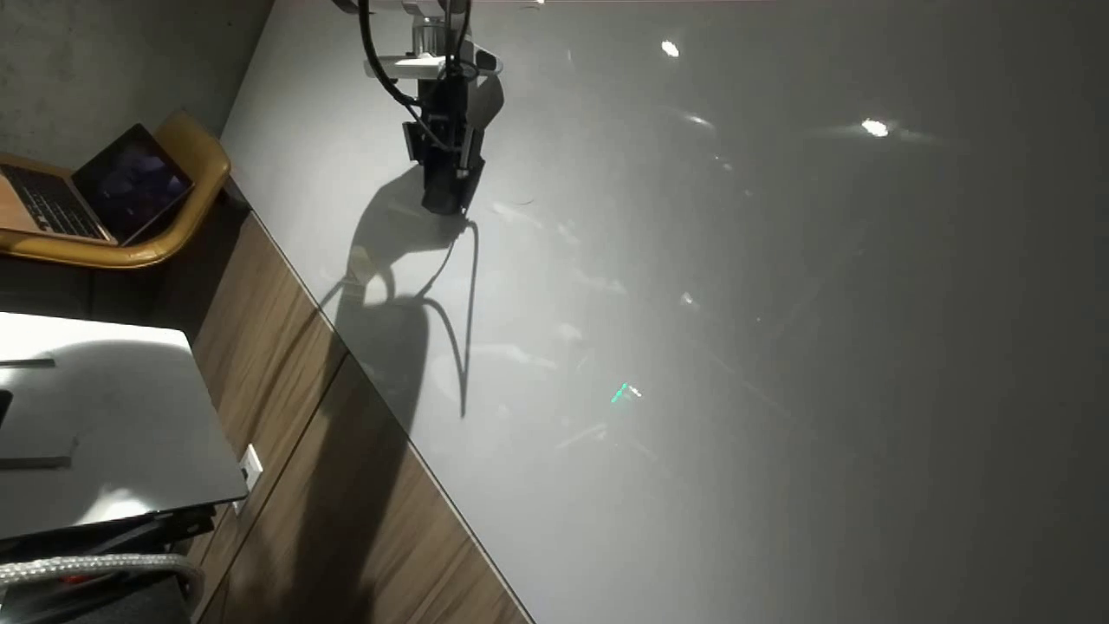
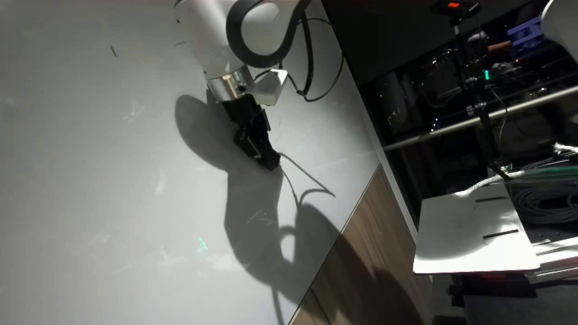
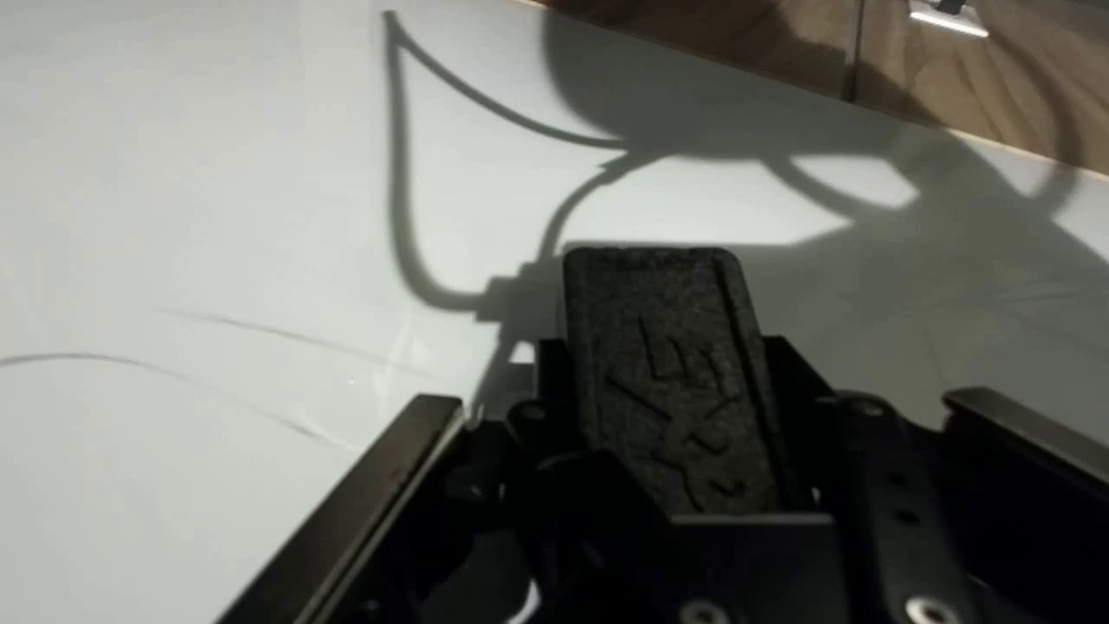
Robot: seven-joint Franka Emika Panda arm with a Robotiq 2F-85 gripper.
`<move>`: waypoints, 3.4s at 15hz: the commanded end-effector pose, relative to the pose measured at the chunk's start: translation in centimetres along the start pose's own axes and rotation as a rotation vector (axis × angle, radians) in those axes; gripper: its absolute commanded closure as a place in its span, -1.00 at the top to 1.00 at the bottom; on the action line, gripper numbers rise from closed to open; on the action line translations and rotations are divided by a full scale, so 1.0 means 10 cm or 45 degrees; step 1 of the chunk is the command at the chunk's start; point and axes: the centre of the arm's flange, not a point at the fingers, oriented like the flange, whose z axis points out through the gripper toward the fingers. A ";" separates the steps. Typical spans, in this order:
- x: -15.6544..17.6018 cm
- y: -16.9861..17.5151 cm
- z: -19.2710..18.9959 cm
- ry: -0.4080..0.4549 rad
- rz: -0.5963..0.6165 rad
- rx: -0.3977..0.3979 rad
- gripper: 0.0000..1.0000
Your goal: Use the eraser to wipe the whiteboard.
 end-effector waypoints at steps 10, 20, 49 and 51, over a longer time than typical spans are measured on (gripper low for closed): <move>-0.62 2.21 0.20 0.229 0.337 -0.186 -0.38; -0.30 1.39 0.60 0.223 0.381 -0.064 -0.38; 0.85 -2.11 0.11 0.193 -0.073 0.128 -0.38; 0.52 -2.36 0.26 0.113 -0.138 0.150 -0.38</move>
